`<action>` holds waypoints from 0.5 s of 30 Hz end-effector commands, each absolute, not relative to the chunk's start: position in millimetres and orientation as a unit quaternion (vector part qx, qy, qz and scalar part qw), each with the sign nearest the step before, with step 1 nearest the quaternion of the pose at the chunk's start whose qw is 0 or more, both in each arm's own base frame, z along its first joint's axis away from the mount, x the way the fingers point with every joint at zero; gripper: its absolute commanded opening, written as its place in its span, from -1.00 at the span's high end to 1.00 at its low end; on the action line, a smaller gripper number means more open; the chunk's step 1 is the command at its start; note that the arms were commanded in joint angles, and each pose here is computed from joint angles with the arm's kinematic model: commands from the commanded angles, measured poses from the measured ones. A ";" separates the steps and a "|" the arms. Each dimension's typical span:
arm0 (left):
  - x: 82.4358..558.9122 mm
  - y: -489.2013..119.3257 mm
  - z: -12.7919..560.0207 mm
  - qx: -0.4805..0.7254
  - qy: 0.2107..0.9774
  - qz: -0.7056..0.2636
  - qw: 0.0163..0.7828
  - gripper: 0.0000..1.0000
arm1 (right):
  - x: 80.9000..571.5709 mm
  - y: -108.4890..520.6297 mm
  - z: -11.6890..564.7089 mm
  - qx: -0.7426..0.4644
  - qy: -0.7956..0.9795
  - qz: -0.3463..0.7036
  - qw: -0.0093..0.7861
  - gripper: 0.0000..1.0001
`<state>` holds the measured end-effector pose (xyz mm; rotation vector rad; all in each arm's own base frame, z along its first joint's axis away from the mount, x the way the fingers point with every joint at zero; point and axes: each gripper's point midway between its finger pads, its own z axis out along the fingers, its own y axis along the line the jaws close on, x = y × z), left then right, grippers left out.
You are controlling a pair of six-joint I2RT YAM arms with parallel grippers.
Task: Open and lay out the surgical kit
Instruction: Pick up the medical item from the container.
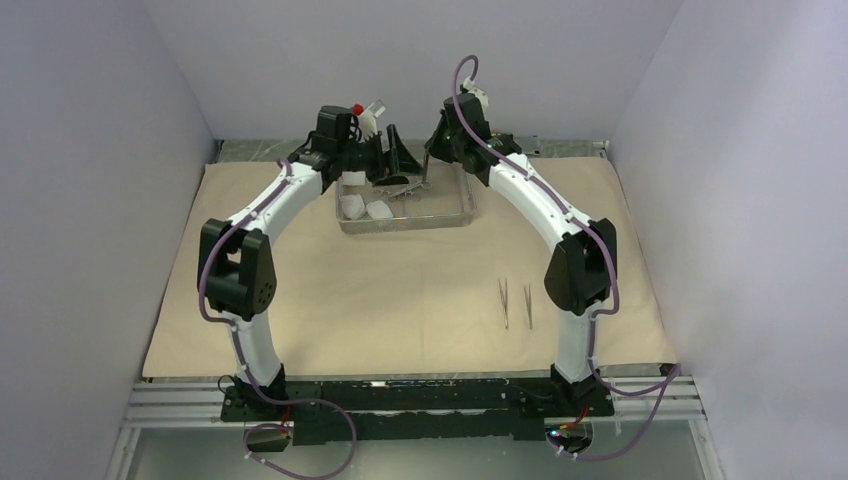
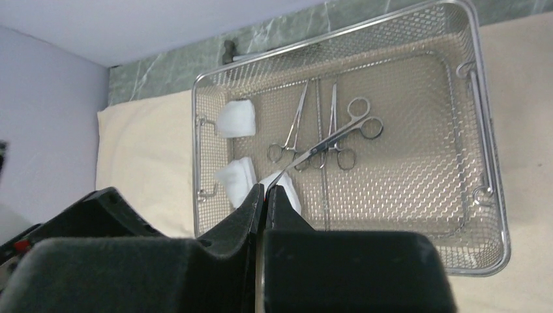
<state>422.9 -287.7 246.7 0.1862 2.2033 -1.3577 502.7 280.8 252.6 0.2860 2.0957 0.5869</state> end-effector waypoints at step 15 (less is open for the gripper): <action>404.6 -316.2 255.7 0.050 0.807 -0.557 0.189 1.00 | 474.1 293.0 287.3 0.115 0.841 0.257 0.463 0.33</action>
